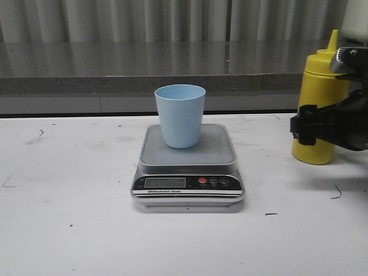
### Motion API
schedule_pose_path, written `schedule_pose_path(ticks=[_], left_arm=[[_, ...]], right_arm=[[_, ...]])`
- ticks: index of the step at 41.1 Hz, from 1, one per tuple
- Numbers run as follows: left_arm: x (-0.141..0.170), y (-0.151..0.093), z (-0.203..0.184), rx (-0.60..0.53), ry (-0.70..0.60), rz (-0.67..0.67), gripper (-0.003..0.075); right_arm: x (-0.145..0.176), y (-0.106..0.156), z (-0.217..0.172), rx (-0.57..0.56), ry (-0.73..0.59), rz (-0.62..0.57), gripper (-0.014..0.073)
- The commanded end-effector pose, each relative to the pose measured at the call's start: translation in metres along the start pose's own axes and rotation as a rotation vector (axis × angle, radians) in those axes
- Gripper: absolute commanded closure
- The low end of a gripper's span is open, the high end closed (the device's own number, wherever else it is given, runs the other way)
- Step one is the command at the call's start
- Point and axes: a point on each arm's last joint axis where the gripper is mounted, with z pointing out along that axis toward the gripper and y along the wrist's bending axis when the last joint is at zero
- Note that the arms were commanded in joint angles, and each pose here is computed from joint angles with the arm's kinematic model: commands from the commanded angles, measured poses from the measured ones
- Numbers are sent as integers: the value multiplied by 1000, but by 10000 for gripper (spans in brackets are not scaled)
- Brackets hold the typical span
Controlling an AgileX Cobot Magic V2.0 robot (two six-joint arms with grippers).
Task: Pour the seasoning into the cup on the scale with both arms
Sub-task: 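Move the right gripper to the yellow squeeze bottle and grasp it, then lift the yellow bottle and tilt its nozzle down toward the cup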
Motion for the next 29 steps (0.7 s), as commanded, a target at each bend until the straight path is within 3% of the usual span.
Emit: schedule_pose_path(ticks=[1,11,21,29], left_arm=[[-13,-1,-4,11,-96,-4,314],[-13,-1,-4,11,-96,-4,314],[-13,-1,-4,11,-96,-4,314],[-13,-1,-4,11,-96,-4,314]], right_arm=[[-26,1,7,2,-155,15,-59],[-32,-4,26,18,-174,23,-44],[-32,8,24,-112,-140,-71,224],[-51,17,10,-196,-59,-159,239]])
